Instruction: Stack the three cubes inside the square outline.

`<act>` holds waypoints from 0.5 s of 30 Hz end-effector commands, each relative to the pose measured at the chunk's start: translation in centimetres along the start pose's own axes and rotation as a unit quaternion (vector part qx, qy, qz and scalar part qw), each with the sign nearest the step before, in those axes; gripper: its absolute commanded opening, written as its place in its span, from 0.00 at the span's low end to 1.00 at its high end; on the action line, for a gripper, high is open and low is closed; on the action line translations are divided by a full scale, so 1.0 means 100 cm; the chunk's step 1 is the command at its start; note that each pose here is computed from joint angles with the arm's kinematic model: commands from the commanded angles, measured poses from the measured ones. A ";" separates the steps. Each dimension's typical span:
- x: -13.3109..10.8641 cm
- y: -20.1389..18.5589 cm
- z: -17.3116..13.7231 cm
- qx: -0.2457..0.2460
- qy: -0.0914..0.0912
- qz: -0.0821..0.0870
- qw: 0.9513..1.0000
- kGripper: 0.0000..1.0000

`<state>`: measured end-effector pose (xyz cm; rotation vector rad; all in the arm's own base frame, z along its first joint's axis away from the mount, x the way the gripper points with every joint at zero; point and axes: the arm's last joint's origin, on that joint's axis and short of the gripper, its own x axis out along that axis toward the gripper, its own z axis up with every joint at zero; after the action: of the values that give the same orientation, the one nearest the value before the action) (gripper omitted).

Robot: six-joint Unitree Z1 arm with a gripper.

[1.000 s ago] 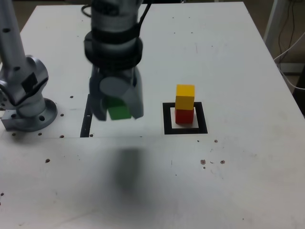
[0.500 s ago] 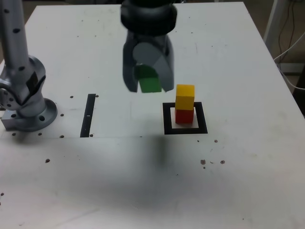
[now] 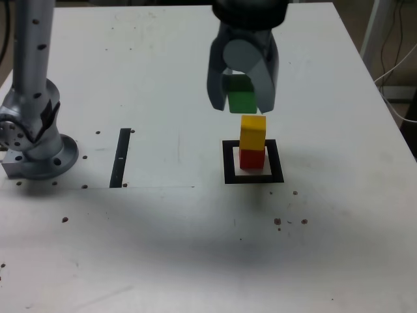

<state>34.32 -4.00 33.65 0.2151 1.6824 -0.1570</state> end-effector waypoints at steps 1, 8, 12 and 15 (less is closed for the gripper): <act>0.003 0.004 0.005 0.005 0.007 -0.004 1.000 0.26; 0.016 0.013 0.020 0.010 0.021 -0.012 1.000 0.26; 0.022 0.018 0.025 0.008 0.029 -0.015 0.999 0.26; 0.026 0.021 0.027 0.007 0.033 -0.016 0.999 0.26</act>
<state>37.00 -2.54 30.95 0.2061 1.7443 -0.1848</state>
